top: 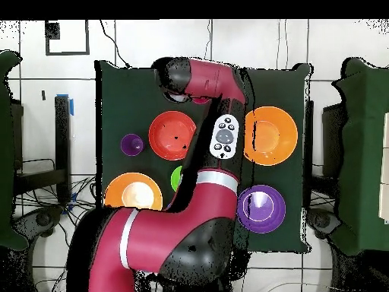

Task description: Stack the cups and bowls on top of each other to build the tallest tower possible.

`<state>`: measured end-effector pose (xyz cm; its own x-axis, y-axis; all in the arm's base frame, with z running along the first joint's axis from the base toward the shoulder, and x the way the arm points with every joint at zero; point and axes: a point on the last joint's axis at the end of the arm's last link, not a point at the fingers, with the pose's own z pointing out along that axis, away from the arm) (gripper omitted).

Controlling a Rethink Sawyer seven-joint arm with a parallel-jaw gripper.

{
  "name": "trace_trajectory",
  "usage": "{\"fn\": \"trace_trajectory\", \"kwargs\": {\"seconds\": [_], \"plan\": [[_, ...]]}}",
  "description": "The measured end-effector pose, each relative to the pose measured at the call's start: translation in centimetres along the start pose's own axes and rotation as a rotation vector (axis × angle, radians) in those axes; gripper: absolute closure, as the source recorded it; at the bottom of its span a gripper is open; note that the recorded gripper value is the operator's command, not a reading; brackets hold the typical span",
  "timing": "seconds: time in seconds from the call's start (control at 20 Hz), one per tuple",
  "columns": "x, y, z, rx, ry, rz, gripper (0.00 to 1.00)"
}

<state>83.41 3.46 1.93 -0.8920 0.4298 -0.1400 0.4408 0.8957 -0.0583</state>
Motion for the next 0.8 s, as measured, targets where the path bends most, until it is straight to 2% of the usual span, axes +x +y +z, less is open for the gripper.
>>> {"fn": "trace_trajectory", "kwargs": {"seconds": [0.3,0.8], "plan": [[-2.3,1.5,-0.6,-0.024,-0.065,-0.013,1.0],[-3.5,2.5,-0.4,-0.037,-0.1,-0.017,1.0]]}}
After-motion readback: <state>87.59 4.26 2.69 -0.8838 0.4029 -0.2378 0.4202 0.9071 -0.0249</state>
